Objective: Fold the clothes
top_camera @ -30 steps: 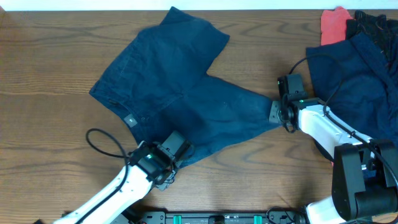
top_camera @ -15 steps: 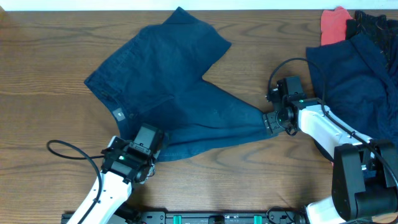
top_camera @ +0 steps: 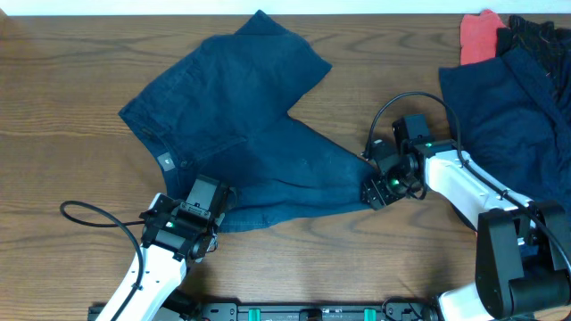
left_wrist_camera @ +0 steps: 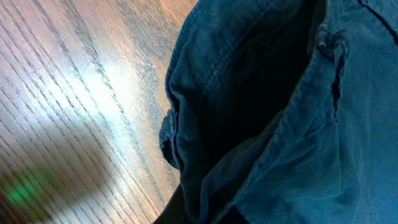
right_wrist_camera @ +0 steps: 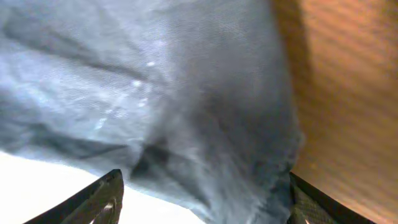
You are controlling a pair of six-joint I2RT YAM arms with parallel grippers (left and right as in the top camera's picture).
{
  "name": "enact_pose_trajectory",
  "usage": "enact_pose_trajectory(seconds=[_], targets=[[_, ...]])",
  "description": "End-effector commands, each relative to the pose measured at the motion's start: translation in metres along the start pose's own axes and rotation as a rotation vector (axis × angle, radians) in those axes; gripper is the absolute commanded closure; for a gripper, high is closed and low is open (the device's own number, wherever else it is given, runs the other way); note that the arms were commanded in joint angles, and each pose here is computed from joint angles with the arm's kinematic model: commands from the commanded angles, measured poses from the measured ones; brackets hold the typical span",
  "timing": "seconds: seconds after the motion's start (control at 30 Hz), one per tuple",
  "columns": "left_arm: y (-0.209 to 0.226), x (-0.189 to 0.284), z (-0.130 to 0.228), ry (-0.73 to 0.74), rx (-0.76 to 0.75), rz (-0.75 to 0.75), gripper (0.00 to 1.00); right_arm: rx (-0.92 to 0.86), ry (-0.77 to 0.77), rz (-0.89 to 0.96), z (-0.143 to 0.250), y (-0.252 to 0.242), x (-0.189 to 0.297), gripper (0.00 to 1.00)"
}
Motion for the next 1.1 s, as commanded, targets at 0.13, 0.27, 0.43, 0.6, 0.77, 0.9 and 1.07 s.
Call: enact_pose_trajectory(seconds=[0.13,0.27,0.43,0.6,0.77,0.9,1.07], targets=[[0.003,0.0,-0.001,-0.003,-0.048,-0.013,0.94,-0.065,0.002,-0.047,0.001,0.008,-0.002,0.3],[0.003,0.0,0.004,0.039,-0.069,-0.013,0.94,-0.196,0.065,0.067,0.011,-0.005,-0.001,0.71],[0.002,0.001,0.015,0.131,-0.174,0.003,0.94,-0.341,0.073,0.097,0.015,-0.01,0.001,0.99],[-0.013,0.017,0.029,0.259,-0.359,0.099,0.94,-0.466,-0.026,0.104,0.006,-0.027,0.023,0.99],[-0.03,0.05,0.033,0.323,-0.488,0.248,0.94,-0.523,-0.187,0.15,-0.004,-0.045,0.083,0.99],[-0.025,0.078,0.027,0.312,-0.518,0.297,0.94,-0.543,-0.338,0.2,-0.004,-0.047,0.139,0.99],[-0.013,0.109,0.032,0.368,-0.524,0.429,0.94,-0.495,-0.471,0.249,-0.001,-0.033,0.187,0.99]])
Point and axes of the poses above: each gripper's point midway between its finger pads, its own x axis back along the fingers, its own y axis along the line the jaws close on, z = x × y, the point moved 5 cm from there along x, back along the fingers, and after that the axes turned 5 degrees about x, right-handed, at the moved point
